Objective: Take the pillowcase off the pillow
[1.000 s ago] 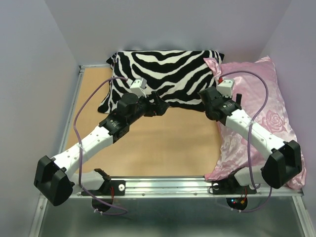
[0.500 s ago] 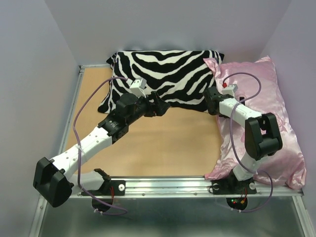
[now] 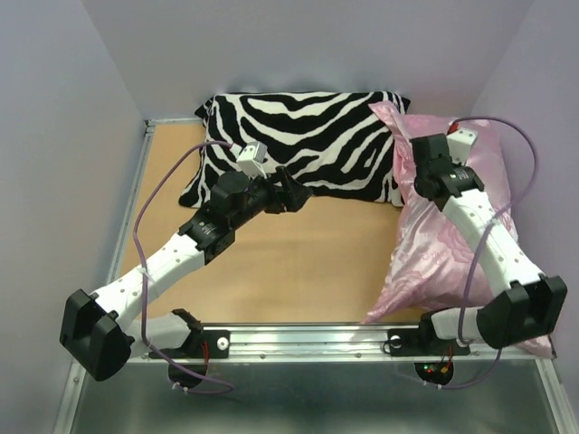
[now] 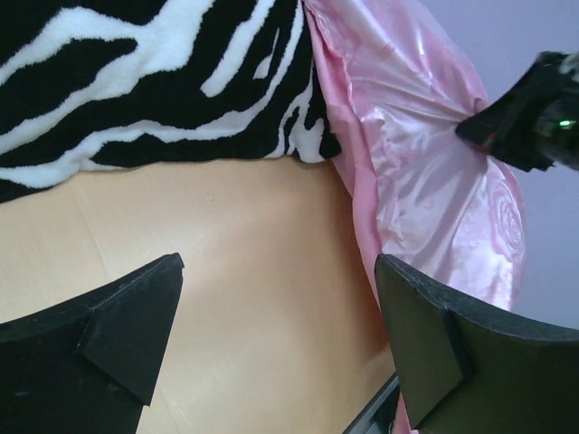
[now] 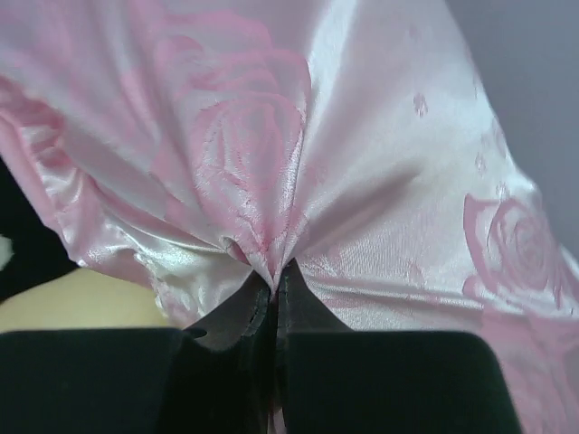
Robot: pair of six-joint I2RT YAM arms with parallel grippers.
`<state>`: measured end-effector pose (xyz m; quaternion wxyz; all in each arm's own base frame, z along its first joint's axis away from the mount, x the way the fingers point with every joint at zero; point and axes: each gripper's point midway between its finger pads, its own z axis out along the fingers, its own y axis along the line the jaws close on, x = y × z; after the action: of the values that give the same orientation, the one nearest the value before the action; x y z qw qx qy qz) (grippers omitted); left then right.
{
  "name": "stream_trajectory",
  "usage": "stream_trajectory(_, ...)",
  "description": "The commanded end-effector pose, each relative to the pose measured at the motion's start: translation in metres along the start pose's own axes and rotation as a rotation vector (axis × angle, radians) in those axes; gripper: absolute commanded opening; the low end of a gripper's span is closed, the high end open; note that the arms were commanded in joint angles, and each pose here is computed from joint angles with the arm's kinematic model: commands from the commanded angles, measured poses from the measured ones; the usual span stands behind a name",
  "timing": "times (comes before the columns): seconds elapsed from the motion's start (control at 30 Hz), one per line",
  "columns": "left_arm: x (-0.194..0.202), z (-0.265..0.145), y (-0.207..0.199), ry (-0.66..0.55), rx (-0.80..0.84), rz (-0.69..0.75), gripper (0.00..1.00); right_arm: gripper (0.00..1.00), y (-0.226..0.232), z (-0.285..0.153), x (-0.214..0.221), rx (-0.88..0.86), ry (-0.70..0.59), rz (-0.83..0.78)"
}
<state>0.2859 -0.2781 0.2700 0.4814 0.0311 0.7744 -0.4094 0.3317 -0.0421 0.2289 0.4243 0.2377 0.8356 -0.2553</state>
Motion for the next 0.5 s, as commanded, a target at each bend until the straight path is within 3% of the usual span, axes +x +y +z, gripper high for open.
stream_trajectory(0.0, -0.019, 0.005, -0.024, -0.059, 0.092, -0.005, 0.98, 0.01, -0.012, -0.07, -0.099, -0.22, -0.211, 0.251)
stream_trajectory(0.47, -0.036, 0.006, -0.069, -0.11, 0.249, 0.07, 0.99, 0.01, -0.001, -0.227, -0.177, -0.95, -0.445, 0.309)
